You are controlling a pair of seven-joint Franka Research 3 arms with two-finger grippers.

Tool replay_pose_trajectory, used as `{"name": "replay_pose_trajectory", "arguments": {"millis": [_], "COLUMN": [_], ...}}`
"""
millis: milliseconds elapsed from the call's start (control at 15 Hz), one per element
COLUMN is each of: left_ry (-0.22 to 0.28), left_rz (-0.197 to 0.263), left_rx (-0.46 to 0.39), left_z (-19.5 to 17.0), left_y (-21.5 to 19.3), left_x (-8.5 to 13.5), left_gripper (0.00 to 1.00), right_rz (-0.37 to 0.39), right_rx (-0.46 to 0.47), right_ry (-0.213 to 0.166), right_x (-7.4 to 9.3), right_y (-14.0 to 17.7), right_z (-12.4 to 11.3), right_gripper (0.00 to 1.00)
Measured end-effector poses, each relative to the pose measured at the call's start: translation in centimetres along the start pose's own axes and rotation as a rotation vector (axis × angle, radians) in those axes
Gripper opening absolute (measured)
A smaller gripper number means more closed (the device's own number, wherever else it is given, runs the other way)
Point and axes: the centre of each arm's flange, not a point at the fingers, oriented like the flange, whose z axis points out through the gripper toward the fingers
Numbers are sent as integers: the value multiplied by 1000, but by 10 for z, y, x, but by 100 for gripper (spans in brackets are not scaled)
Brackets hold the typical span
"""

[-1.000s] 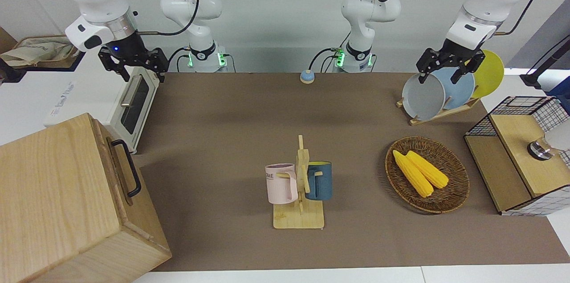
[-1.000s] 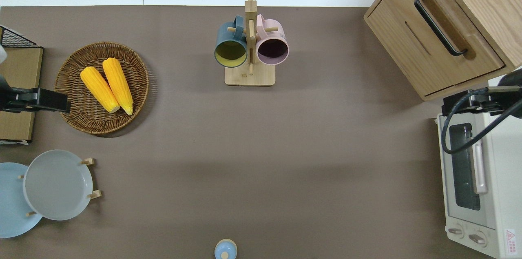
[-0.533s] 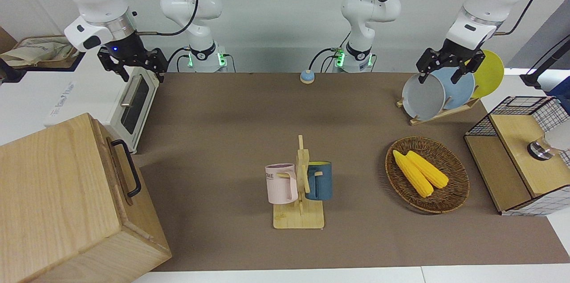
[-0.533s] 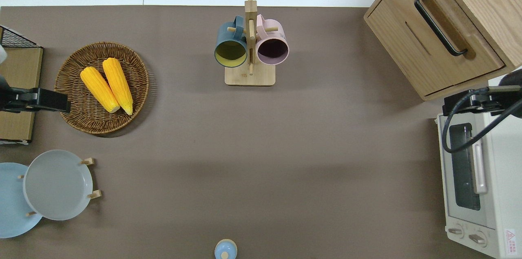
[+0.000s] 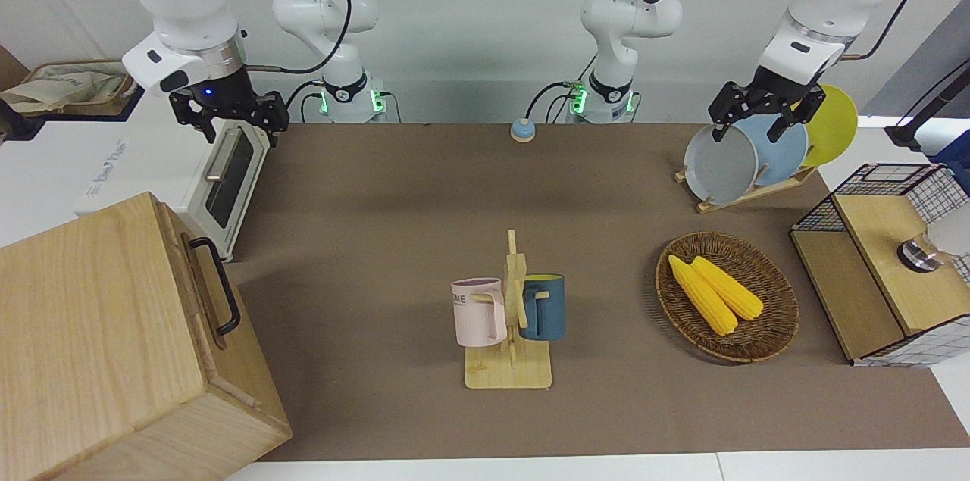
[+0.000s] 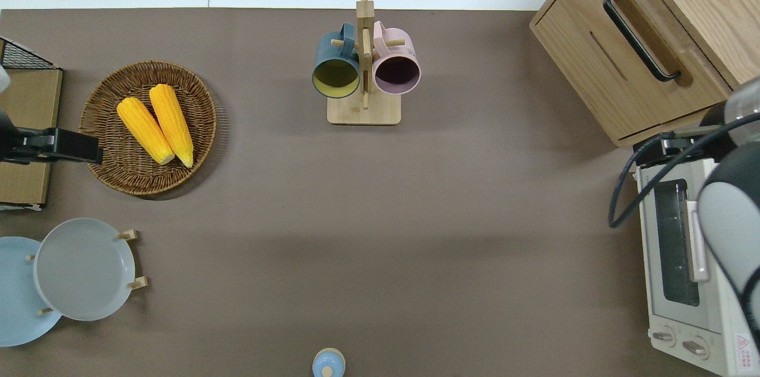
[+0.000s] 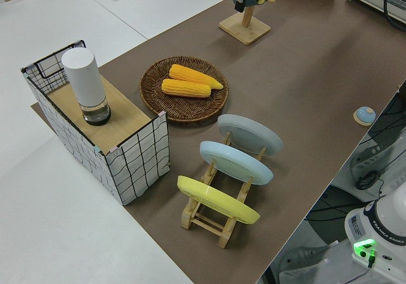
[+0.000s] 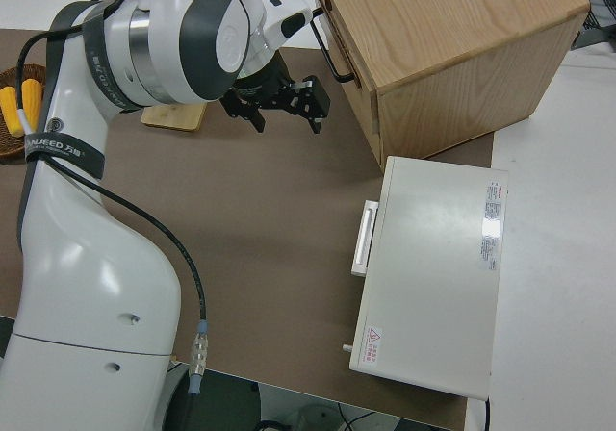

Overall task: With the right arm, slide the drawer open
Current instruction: 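Reach the right gripper up toward the black drawer handle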

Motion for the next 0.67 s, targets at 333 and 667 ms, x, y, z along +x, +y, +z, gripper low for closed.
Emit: {"name": "replay_pose_trajectory", "arguments": {"millis": [333,667], "left_ry": [0,0], "left_rz": [0,0], "left_rx": [0,0], "left_z": [0,0], "left_y": [0,0], "left_x": [0,0], "left_gripper": [100,100], "right_rz": [-73,-125], "right_rx": [-238,-521], "right_ry": [11,50], "right_x": [11,32], "right_y": [-47,-87], "right_z": [6,23], "right_gripper": [99,99]}}
